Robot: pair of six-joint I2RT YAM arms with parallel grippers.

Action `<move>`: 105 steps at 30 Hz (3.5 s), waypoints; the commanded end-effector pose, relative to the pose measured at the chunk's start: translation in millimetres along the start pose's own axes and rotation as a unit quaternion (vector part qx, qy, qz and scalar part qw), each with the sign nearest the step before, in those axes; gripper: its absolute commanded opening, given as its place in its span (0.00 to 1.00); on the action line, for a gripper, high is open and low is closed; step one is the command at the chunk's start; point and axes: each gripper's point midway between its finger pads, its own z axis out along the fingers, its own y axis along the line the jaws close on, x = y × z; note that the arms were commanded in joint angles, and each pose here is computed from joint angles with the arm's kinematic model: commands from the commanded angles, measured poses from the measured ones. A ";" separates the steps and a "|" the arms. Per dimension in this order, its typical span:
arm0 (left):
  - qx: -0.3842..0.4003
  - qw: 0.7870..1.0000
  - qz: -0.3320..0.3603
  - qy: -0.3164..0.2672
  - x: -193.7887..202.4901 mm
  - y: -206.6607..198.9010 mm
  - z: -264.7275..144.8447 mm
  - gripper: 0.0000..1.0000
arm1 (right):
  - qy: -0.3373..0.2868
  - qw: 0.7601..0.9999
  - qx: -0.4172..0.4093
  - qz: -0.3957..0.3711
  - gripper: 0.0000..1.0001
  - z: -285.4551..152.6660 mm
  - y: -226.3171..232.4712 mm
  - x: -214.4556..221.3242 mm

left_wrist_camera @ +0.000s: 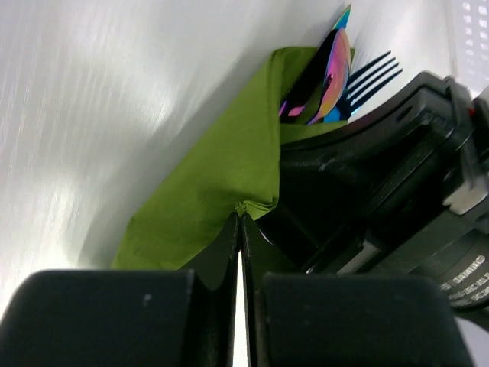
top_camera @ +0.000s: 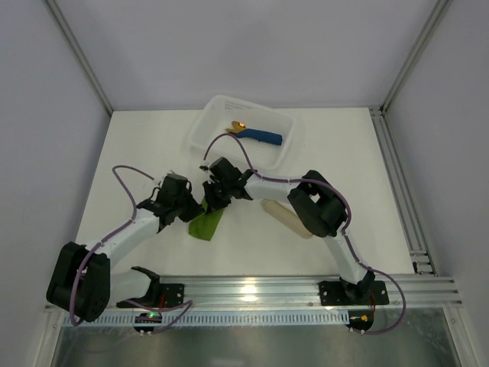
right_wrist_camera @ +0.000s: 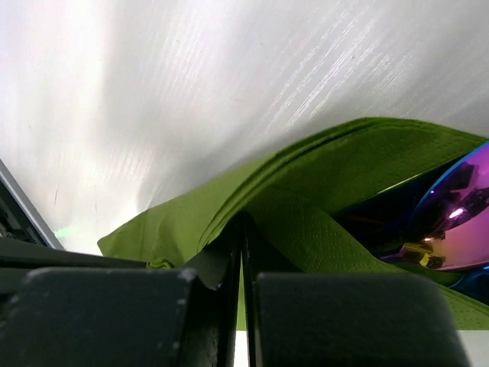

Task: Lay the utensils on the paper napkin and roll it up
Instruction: Roll the napkin at the center of the board.

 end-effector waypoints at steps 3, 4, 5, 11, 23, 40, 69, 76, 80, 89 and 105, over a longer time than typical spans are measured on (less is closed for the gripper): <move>0.035 0.996 -0.067 -0.051 -7.0 -9.0 -13.1 0.00 | 0.007 1.000 0.017 0.013 0.04 8.6 -10.0 12.8; 0.034 0.996 -0.069 -0.053 -5.8 -7.0 -14.3 0.00 | 0.009 0.999 0.018 0.028 0.04 9.0 -11.6 17.6; 0.033 0.995 -0.071 -0.056 -6.1 -5.2 -15.6 0.00 | 0.000 0.999 0.014 0.032 0.04 8.9 -9.7 14.7; 0.048 0.994 -0.084 -0.047 -1.4 -9.9 -19.1 0.00 | -0.011 0.995 0.005 0.098 0.04 13.4 -12.4 24.4; 0.074 0.989 -0.119 -0.048 10.1 -32.1 -12.1 0.00 | -0.016 0.985 -0.004 0.169 0.04 18.0 -18.0 39.8; 0.084 0.988 -0.123 -0.029 33.6 -57.9 7.1 0.00 | -0.002 0.986 -0.017 0.166 0.04 21.5 -19.4 52.2; 0.055 0.986 -0.123 -0.095 21.4 -24.3 -18.2 0.00 | -0.037 0.985 -0.112 0.129 0.04 -18.4 13.8 38.7; 0.048 0.987 -0.119 -0.097 20.9 -20.3 -17.9 0.00 | -0.048 0.984 -0.119 0.123 0.04 -29.3 14.4 34.3; 0.045 0.987 -0.117 -0.097 21.7 -18.4 -17.5 0.00 | -0.053 0.985 -0.117 0.116 0.04 -34.4 15.2 32.4; 0.046 0.988 -0.114 -0.094 22.9 -18.7 -17.7 0.00 | -0.062 0.985 -0.131 0.096 0.04 -48.5 25.9 26.6; 0.047 0.988 -0.111 -0.094 22.7 -20.0 -17.8 0.00 | -0.045 0.990 -0.113 0.073 0.04 -60.1 28.1 43.8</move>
